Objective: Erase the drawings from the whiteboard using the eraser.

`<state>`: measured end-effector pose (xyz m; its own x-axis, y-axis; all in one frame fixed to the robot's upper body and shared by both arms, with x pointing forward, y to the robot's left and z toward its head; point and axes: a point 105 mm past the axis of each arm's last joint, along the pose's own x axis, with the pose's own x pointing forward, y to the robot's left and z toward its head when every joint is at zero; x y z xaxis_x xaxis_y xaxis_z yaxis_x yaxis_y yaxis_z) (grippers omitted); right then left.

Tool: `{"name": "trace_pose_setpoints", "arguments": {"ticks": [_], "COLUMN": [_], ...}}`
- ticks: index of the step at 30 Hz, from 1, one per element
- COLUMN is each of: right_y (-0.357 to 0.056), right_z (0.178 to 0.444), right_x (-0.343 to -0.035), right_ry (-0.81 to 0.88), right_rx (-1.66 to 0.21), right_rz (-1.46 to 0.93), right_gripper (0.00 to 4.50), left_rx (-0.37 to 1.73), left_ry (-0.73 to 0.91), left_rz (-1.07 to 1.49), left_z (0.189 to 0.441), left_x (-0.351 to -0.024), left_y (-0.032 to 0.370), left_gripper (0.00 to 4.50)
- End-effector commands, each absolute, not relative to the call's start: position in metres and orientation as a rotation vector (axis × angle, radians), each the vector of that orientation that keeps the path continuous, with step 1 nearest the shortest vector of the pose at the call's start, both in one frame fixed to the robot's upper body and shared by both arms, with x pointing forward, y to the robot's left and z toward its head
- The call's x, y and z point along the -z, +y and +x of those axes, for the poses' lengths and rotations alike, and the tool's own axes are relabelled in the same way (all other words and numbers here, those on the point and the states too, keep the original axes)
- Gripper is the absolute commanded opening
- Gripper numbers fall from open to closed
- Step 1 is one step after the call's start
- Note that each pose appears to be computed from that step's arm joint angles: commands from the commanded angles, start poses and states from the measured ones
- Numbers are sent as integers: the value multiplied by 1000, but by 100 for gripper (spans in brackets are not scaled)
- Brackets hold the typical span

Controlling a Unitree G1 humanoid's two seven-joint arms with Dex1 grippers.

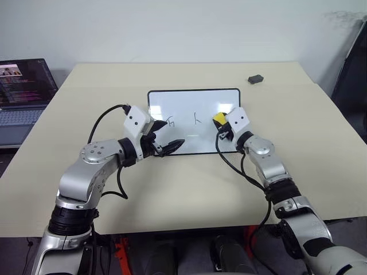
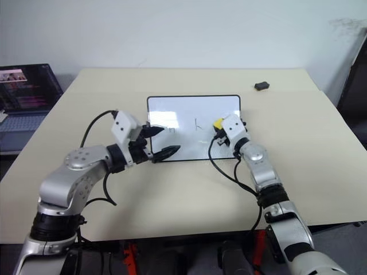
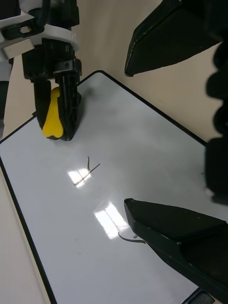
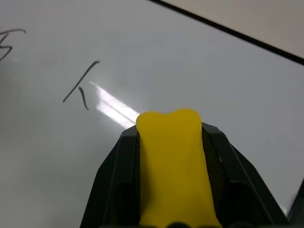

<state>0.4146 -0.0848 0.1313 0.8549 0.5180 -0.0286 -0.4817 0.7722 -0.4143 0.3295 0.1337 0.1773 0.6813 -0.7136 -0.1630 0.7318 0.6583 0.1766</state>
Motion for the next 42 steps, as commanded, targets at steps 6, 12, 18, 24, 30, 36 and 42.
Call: {"name": "trace_pose_setpoints", "arguments": {"ticks": [6, 12, 18, 24, 30, 36, 42], "right_y": [-85, -62, -60, -66, -78, -85, -100], "right_z": [402, 408, 427, 423, 411, 398, 363], "right_x": [-107, -193, -198, -158, -144, -187, -188], "right_ry": [30, -263, -257, -129, -104, -284, -321], "right_rx": [-601, -577, -515, -551, -556, -532, -594], "right_rz": [-482, -257, -270, -337, -362, -259, -190], "right_gripper": [131, 131, 130, 130, 130, 130, 130], "left_rx": [821, 820, 815, 794, 731, 621, 543], "left_ry": [28, 31, 34, 35, 46, 49, 66], "left_rz": [255, 251, 247, 243, 213, 159, 136], "left_z": [327, 324, 322, 321, 322, 324, 316], "left_x": [-192, -190, -189, -189, -186, -177, -168], "left_y": [133, 133, 133, 137, 146, 156, 168], "left_gripper": [450, 450, 450, 450, 450, 450, 450]}}
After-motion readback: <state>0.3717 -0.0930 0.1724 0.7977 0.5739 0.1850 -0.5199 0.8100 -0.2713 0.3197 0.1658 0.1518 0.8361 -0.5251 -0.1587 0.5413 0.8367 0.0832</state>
